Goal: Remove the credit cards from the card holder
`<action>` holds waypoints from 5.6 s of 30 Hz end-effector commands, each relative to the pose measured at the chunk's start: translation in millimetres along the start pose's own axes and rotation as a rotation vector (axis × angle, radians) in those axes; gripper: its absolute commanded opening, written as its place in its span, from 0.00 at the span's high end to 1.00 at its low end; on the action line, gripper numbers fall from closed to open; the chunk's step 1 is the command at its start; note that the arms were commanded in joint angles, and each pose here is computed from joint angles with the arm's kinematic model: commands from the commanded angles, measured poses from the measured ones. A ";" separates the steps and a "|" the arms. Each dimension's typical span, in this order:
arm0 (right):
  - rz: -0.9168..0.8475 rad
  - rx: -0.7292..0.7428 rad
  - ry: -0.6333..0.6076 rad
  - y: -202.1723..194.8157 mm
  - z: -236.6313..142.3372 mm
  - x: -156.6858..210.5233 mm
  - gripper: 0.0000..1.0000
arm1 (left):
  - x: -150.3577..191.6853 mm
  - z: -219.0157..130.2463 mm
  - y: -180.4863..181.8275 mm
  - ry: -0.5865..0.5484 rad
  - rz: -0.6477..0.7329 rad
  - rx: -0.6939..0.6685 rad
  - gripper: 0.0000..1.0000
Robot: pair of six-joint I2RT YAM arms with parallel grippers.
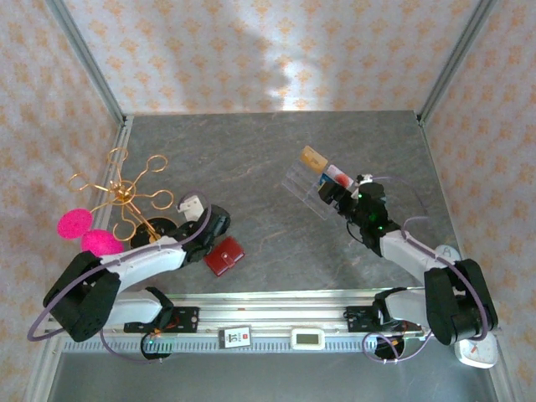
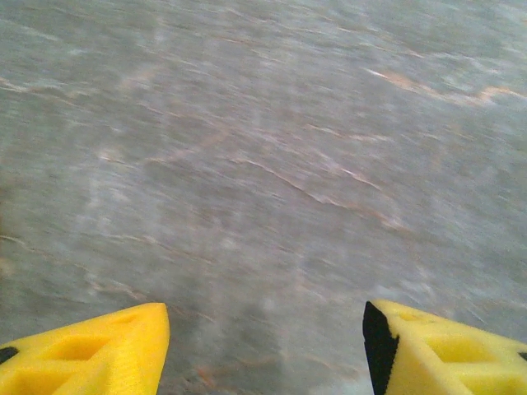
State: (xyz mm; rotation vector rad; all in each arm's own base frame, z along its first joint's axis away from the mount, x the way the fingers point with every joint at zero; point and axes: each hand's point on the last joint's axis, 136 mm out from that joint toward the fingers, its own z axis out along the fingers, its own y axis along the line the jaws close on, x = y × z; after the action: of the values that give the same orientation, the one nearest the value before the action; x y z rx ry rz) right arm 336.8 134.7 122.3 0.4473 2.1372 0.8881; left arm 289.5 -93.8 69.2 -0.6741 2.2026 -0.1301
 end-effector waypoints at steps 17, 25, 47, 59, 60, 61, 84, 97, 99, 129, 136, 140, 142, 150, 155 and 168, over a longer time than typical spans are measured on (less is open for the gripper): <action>-0.368 -0.434 0.430 136.9 32.8 145.4 0.41 | -99.6 -184.4 -169.0 -0.091 0.005 0.727 0.32; -0.440 -0.622 0.603 220.1 54.7 231.3 0.49 | -172.4 -274.5 -202.6 -0.230 0.110 0.898 0.25; -0.405 -0.309 0.733 234.4 157.4 370.7 0.64 | -219.2 -332.3 -171.3 -0.404 0.128 0.938 0.11; -0.428 -0.417 0.776 277.0 179.9 407.5 0.71 | -220.3 -337.6 -157.4 -0.421 0.134 0.932 0.09; -0.424 -0.442 0.794 282.0 181.3 414.0 0.71 | -221.1 -337.6 -154.9 -0.425 0.132 0.927 0.09; -0.420 -0.466 0.806 289.2 182.4 419.3 0.71 | -221.5 -337.8 -153.2 -0.428 0.130 0.924 0.09; -0.484 -0.743 0.625 360.2 136.7 366.8 0.56 | -223.2 -332.8 -153.6 -0.448 0.087 0.921 0.01; -0.410 -0.391 0.334 243.9 73.2 209.0 0.39 | -187.0 -310.0 -190.2 -0.358 0.095 1.046 0.01; -0.402 -0.316 0.295 218.0 56.9 185.6 0.38 | -175.4 -298.8 -195.5 -0.334 0.096 1.056 0.01; 0.064 0.417 -0.040 -57.1 -8.1 13.3 0.43 | -30.0 -134.0 -187.0 -0.047 0.247 0.806 0.21; 0.070 0.346 -0.042 -54.0 5.7 18.2 0.48 | -25.1 -130.3 -180.1 -0.048 0.259 0.801 0.21; 0.071 0.336 -0.033 -55.6 12.3 21.2 0.49 | -24.6 -130.3 -178.1 -0.051 0.259 0.802 0.20; 0.078 0.336 -0.028 -56.6 15.1 23.0 0.50 | -24.9 -129.6 -177.5 -0.054 0.260 0.799 0.20; 0.101 0.397 -0.002 -74.7 19.6 37.6 0.56 | -25.9 -128.6 -176.2 -0.058 0.260 0.791 0.20; 0.104 0.445 0.003 -86.7 22.0 43.3 0.58 | -26.3 -127.6 -174.7 -0.059 0.259 0.785 0.19; -0.046 0.455 0.198 -92.0 34.9 69.9 0.79 | -30.3 -128.2 -168.4 -0.064 0.256 0.774 0.19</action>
State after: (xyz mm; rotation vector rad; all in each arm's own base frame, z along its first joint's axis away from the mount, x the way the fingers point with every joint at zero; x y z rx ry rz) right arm 341.7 127.1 37.8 0.6519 2.3373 0.5196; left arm 280.2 -246.5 225.4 0.0488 1.9521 -0.7920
